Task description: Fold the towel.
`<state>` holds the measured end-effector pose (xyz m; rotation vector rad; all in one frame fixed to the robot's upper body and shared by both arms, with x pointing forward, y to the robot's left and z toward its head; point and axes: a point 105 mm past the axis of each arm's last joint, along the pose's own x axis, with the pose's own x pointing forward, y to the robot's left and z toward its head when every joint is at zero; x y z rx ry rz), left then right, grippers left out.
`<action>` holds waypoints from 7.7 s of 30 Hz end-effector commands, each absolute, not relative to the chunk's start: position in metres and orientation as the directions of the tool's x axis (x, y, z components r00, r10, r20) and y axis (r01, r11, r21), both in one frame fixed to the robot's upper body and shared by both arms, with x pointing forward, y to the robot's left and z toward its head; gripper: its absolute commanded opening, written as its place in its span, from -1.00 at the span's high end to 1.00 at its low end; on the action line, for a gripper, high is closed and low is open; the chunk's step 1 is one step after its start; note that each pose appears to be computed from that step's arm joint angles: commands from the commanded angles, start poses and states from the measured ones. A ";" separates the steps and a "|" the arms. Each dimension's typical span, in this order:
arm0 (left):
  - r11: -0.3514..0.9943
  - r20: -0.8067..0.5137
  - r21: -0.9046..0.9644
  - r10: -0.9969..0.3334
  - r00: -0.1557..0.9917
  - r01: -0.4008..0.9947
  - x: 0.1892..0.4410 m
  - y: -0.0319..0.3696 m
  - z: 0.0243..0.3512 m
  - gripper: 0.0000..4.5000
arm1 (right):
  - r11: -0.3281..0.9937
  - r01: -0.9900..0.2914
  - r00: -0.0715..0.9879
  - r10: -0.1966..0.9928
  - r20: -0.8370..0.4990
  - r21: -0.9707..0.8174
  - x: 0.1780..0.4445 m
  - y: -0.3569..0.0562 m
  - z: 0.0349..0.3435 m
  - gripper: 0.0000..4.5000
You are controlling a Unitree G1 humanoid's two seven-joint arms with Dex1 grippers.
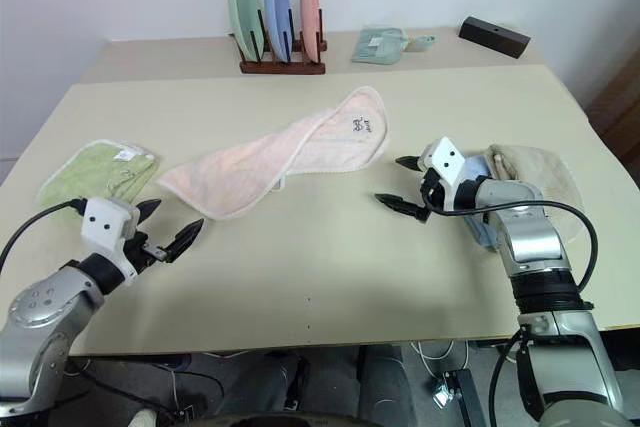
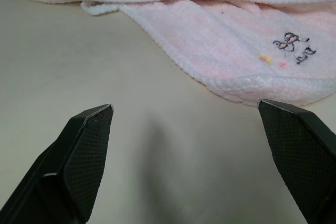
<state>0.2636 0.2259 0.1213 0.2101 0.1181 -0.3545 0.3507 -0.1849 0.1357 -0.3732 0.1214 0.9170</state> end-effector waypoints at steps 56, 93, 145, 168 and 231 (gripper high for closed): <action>0.700 -0.230 0.416 -0.537 0.812 0.581 0.332 0.157 0.114 0.98 | 0.577 -0.761 0.638 0.747 -0.187 -0.296 0.327 -0.145 0.136 -1.00; 0.903 -0.180 0.232 -0.324 0.929 0.360 0.270 0.249 0.127 0.98 | 0.218 -0.423 0.707 0.687 -0.169 -0.880 0.410 -0.105 0.151 -1.00; 0.914 -0.085 0.269 -0.291 0.953 0.303 0.276 0.254 0.148 1.00 | 0.210 -0.097 0.809 0.586 0.046 -0.973 0.437 -0.136 0.200 0.99; 0.836 0.009 0.426 -0.386 0.923 0.345 0.310 0.277 0.214 1.00 | 0.121 -0.404 0.691 0.690 -0.216 -0.907 0.372 -0.172 0.236 0.99; 0.929 -0.169 0.303 -0.165 0.972 0.211 0.350 0.314 0.134 -0.77 | 0.202 -0.549 0.770 0.499 -0.398 -0.811 0.430 -0.198 0.176 -0.31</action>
